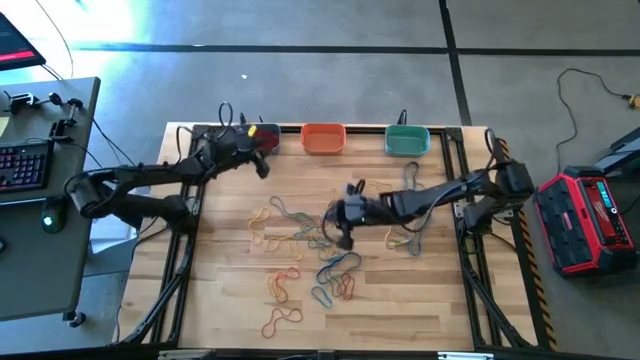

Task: Sort rubber bands into baskets
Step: Put the red rubber band into the blue bin

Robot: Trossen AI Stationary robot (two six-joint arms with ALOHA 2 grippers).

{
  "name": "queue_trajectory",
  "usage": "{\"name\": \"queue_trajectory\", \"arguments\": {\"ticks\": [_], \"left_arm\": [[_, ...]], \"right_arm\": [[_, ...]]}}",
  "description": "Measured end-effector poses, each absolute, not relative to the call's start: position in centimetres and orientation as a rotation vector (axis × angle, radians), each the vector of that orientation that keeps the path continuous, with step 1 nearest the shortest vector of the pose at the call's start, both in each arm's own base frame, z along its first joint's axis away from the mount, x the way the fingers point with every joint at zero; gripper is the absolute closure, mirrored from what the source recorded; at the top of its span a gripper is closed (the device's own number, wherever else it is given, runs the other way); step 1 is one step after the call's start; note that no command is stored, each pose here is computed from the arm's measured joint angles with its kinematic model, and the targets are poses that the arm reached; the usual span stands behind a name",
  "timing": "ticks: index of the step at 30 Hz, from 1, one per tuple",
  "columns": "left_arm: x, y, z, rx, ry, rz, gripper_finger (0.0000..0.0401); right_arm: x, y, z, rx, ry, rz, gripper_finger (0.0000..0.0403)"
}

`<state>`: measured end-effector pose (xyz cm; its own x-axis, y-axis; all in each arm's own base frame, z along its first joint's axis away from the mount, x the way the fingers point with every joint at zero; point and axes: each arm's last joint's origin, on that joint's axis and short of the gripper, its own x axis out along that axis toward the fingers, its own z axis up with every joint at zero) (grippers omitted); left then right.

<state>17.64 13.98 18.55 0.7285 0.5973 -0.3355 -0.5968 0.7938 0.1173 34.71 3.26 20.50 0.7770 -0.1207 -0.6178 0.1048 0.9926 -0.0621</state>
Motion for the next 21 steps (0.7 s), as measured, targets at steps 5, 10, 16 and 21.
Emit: {"name": "queue_trajectory", "arguments": {"ticks": [5,10,16,21], "left_arm": [[18.9,11.0,18.7,-0.004,0.327,0.524,0.0288],[19.9,8.6,18.5,-0.017,0.300,0.419,0.0289],[20.4,7.1,18.5,0.003,0.300,0.405,0.0289],[20.6,6.9,18.7,0.010,0.282,0.416,0.0289]], "right_arm": [[33.0,6.3,19.1,0.035,0.842,-0.054,0.0336],[31.5,9.8,18.6,0.141,0.950,0.036,0.0291],[30.2,13.6,17.9,0.216,1.007,0.113,0.0282],[30.0,14.9,16.5,0.253,1.048,0.082,0.0281]]}}
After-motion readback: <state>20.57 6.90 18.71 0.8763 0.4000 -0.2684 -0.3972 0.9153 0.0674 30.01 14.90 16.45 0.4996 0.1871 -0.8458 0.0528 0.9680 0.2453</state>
